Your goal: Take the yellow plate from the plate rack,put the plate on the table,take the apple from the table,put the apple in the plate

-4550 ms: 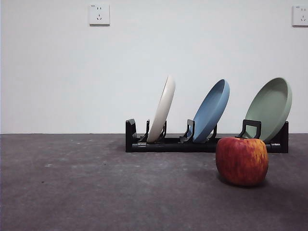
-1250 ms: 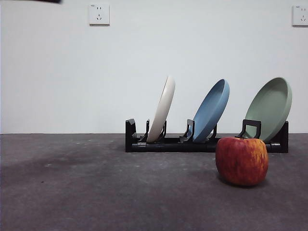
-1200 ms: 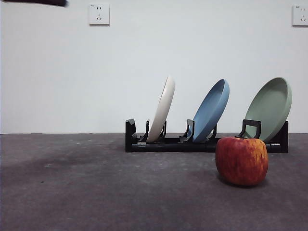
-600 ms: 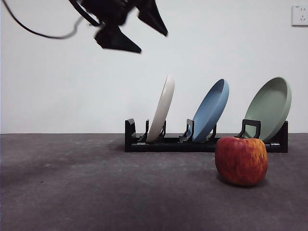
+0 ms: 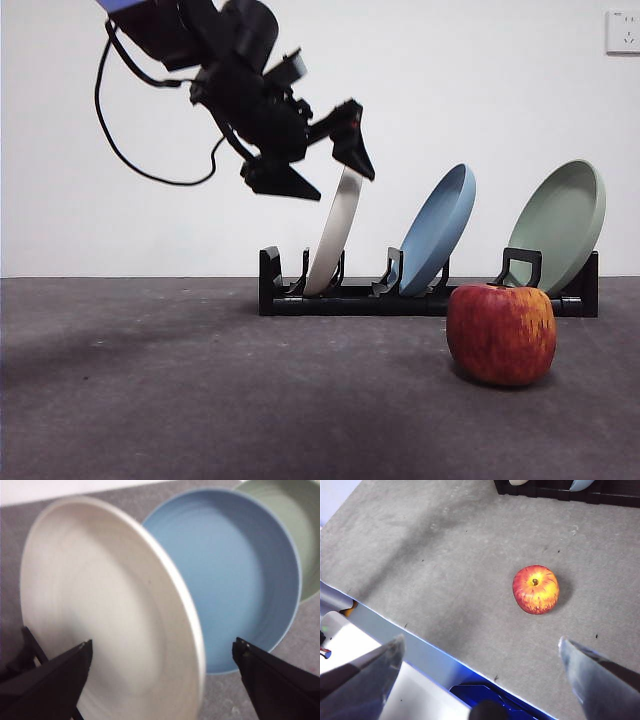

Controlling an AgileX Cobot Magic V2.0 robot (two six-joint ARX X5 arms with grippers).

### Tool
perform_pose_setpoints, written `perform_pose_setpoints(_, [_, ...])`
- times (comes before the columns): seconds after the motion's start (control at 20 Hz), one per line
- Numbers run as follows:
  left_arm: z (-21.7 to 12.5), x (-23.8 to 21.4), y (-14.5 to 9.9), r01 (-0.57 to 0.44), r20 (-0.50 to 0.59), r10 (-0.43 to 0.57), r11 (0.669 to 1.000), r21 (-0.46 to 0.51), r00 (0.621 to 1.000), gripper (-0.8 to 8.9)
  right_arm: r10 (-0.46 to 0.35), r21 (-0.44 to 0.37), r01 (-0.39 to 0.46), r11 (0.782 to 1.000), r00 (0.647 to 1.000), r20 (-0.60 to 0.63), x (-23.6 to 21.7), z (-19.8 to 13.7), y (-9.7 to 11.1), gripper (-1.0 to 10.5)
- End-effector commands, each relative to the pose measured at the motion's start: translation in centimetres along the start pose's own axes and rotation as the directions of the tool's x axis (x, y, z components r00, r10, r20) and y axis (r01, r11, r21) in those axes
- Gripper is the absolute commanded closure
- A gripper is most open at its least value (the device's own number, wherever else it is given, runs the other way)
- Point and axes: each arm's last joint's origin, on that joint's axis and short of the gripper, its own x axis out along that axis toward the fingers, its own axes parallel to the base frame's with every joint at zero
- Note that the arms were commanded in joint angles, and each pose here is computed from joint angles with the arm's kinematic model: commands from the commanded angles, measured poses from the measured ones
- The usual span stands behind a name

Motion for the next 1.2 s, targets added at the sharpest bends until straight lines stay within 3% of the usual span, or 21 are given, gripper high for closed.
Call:
perform_pose_setpoints(0.05, [-0.3, 0.5, -0.4, 0.007, -0.003, -0.007, 1.000, -0.001, 1.000, 3.54, 0.001, 0.001, -0.001, 1.000, 1.000, 0.005, 0.0, 0.1, 0.0, 2.9])
perform_pose_setpoints(0.3, [-0.3, 0.6, -0.6, 0.016, 0.004, -0.016, 1.000, 0.006, 1.000, 7.21, 0.002, 0.005, -0.002, 1.000, 1.000, 0.000, 0.0, 0.0, 0.0, 2.9])
perform_pose_setpoints(0.45, [-0.3, 0.6, -0.7, 0.052, 0.001, -0.052, 0.999, 0.004, 0.999, 8.19, 0.003, 0.007, -0.003, 1.000, 1.000, -0.004, 0.0, 0.0, 0.0, 2.9])
perform_pose_setpoints(0.6, [-0.2, 0.5, -0.9, 0.121, -0.007, -0.121, 0.993, 0.002, 0.993, 8.22, 0.003, 0.007, -0.003, 1.000, 1.000, -0.003, 0.0, 0.0, 0.0, 2.9])
perform_pose_setpoints(1.2, [4.2, -5.9, -2.7, 0.118, 0.062, -0.120, 0.992, 0.037, 0.991, 8.22, 0.003, 0.007, -0.003, 1.000, 1.000, -0.004, 0.0, 0.0, 0.0, 2.9])
